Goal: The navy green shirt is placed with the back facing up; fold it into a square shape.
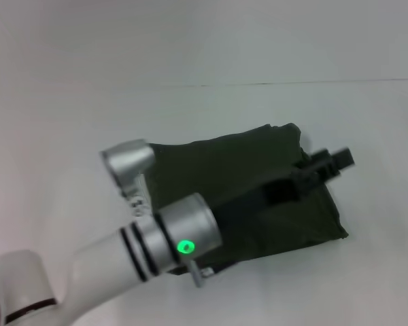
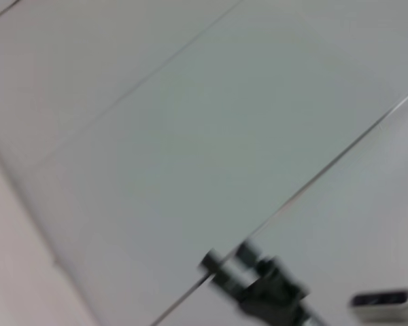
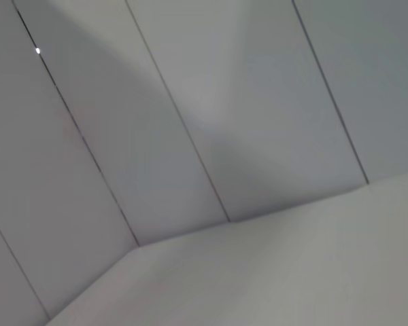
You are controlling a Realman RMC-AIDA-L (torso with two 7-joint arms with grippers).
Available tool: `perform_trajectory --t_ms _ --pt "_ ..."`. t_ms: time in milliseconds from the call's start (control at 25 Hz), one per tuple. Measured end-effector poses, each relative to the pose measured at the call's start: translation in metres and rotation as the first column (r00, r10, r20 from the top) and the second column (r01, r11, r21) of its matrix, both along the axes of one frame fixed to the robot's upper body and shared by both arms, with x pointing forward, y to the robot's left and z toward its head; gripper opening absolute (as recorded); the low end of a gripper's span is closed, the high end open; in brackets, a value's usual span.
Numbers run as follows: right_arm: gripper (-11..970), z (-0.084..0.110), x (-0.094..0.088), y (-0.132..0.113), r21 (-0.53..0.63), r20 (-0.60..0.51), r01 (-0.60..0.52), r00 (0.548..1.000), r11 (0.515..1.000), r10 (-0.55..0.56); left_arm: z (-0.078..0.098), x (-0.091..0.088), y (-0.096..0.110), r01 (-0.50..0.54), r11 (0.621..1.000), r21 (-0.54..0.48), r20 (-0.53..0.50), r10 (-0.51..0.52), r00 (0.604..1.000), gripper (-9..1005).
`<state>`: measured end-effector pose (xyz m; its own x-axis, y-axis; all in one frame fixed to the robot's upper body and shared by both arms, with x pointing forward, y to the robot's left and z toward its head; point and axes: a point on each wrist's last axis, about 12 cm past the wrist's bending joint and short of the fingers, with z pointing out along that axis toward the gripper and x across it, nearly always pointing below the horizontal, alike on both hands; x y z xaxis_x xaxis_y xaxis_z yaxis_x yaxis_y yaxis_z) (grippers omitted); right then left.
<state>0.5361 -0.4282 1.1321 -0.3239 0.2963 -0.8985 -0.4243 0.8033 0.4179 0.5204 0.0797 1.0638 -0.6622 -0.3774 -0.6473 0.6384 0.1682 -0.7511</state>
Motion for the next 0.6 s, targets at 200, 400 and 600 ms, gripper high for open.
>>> perform_trajectory --t_ms 200,400,600 --pt "917 -0.001 0.022 0.015 0.012 -0.146 -0.046 0.988 0.999 0.047 0.006 0.007 0.049 -0.065 0.994 -0.082 0.089 0.073 0.993 454" --pt "917 0.006 0.038 0.027 0.049 -0.233 -0.079 0.969 0.996 0.089 0.006 0.020 0.105 -0.187 0.981 -0.057 0.075 0.191 0.979 696" --pt "916 0.007 0.044 0.042 0.102 -0.264 -0.102 0.956 0.990 0.126 0.004 0.027 0.147 -0.299 0.954 0.015 0.036 0.298 0.954 883"
